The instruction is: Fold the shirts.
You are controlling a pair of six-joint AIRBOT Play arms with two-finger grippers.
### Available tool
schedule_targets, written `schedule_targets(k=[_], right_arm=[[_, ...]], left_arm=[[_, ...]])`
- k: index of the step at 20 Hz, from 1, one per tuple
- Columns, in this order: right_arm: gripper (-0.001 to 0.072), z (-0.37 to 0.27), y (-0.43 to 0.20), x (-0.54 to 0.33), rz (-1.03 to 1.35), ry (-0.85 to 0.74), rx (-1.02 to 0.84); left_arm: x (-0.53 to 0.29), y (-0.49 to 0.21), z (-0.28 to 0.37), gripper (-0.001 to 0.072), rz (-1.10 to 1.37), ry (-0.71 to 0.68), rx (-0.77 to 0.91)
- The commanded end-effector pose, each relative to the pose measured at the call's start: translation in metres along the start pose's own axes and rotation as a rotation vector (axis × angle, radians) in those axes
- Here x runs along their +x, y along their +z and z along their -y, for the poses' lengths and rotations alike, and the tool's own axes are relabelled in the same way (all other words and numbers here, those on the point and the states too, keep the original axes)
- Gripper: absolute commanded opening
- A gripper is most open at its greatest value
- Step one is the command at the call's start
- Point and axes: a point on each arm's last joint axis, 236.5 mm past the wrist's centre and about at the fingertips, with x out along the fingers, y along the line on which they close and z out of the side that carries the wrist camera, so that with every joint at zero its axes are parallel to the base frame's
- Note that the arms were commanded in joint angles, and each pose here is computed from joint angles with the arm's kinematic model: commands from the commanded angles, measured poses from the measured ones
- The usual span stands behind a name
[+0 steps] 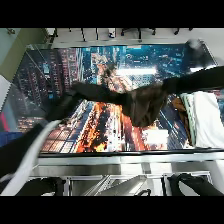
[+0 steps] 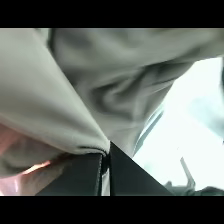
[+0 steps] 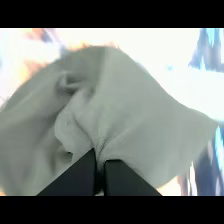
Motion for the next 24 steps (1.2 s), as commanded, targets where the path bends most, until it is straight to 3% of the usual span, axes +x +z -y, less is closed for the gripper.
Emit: schedule_targets(k=[1, 4, 6, 8, 11, 14, 19, 24], right_arm=[[0.0032, -0.062, 0.057, -0.139, 0.39, 0.054, -0.222], [0.0032, -0.098, 0.053, -0.232, 0.618, 0.047, -0.337], [0.0032, -0.109, 0.039, -0.254, 0.656, 0.044, -0.412], [0.0032, -0.11, 0.033, -0.244, 0.615, 0.054, -0.434], [0.0032, -0.097, 0.01, -0.161, 0.352, 0.154, -0.358], [0.0033, -0.079, -0.036, -0.048, 0.072, 0.276, -0.229], [0.0032, -0.024, -0.146, 0.137, -0.242, 0.218, -0.011], [0.0052, 0.012, -0.173, 0.212, -0.39, 0.168, 0.091]], left_arm=[[-0.198, 0.075, 0.106, 0.0021, 0.426, 0.066, 0.306], [-0.335, 0.074, 0.153, 0.0021, 0.699, 0.18, 0.411], [-0.372, 0.058, 0.168, 0.0021, 0.75, 0.188, 0.438], [-0.372, 0.053, 0.143, 0.0021, 0.739, 0.267, 0.392], [-0.304, 0.04, 0.057, 0.0022, 0.554, 0.428, 0.26], [-0.193, 0.003, -0.033, 0.0022, 0.277, 0.495, 0.15], [-0.032, -0.091, -0.176, 0.0022, -0.038, 0.549, -0.052], [0.005, -0.11, -0.264, 0.0022, -0.126, 0.63, -0.181]])
